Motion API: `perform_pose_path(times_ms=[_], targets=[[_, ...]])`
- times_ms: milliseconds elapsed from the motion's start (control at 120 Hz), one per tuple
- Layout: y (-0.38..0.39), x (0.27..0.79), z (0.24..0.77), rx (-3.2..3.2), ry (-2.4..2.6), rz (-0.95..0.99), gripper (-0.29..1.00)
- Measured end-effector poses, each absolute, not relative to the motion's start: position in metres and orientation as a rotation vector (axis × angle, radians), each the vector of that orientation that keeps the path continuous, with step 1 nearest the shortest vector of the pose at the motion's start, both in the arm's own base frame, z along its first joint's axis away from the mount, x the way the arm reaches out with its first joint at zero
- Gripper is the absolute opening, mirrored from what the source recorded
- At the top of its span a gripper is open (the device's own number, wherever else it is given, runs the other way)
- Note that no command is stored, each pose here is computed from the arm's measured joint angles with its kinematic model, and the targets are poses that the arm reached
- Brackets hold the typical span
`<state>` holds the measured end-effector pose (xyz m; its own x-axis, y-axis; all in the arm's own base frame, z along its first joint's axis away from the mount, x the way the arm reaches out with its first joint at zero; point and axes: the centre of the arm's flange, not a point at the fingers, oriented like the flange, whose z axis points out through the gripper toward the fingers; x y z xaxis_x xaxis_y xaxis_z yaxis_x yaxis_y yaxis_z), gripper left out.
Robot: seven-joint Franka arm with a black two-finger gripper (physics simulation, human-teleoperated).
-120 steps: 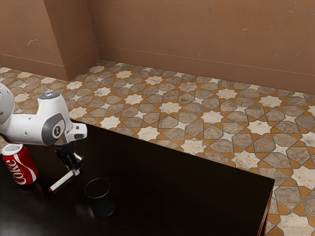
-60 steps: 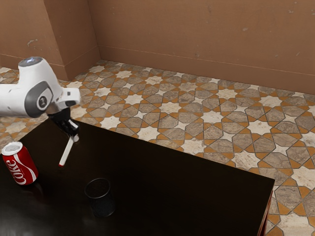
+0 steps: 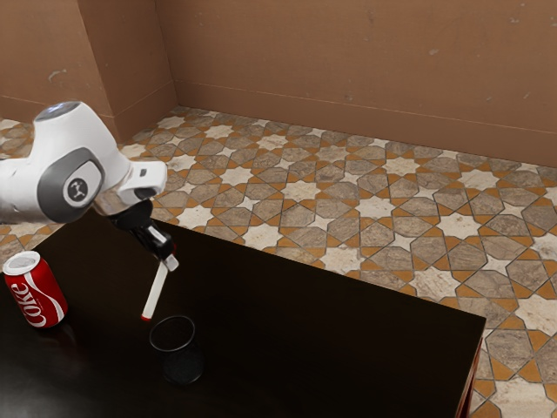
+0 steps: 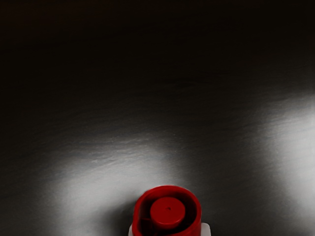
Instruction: Put the marker into the pen holder.
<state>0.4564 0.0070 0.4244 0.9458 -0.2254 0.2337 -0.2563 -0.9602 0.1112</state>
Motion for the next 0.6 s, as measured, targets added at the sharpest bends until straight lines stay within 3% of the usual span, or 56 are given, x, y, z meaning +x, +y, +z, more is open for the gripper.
perform_pose_path(times_ms=[600], targets=[[0.005,0.447,0.407,2.861,-0.394,0.535,-0.08]])
